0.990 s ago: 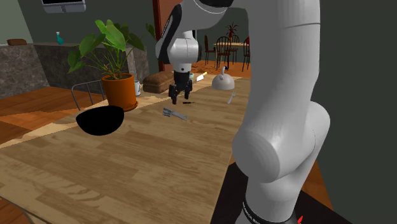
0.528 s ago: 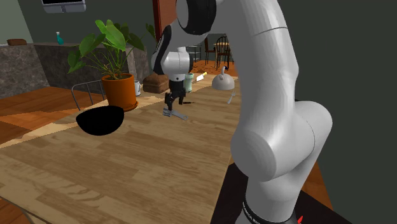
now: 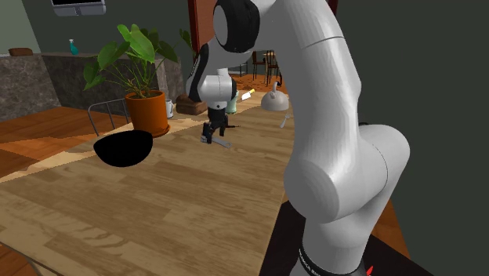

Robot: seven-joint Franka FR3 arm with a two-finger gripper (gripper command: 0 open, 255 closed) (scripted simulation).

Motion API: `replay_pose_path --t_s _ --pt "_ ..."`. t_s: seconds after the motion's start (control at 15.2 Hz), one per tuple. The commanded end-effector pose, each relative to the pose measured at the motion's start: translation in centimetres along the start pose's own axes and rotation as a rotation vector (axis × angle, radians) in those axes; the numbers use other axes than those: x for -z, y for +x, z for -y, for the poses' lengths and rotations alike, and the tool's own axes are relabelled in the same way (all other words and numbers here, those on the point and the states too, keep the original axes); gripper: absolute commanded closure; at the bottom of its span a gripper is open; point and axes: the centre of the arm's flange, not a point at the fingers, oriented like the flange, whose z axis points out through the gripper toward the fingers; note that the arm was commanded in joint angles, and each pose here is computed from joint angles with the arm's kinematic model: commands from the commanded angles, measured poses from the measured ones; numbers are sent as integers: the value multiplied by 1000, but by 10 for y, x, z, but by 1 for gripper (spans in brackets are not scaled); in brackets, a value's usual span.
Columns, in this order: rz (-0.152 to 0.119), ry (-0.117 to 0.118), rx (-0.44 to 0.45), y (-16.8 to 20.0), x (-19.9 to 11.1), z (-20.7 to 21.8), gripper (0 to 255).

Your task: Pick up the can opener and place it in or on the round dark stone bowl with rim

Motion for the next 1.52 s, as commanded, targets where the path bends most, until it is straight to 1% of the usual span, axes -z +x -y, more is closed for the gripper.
replay_pose_path --t_s 0.0,0.33,0.4,0.99,1.45 --pt "0 0 0 0 -2 0 0" --pt "0 0 0 0 -1 0 0" --pt "0 0 0 0 -1 0 255" --pt "0 0 0 0 -2 0 255" --pt "0 0 0 4 35 0 255"
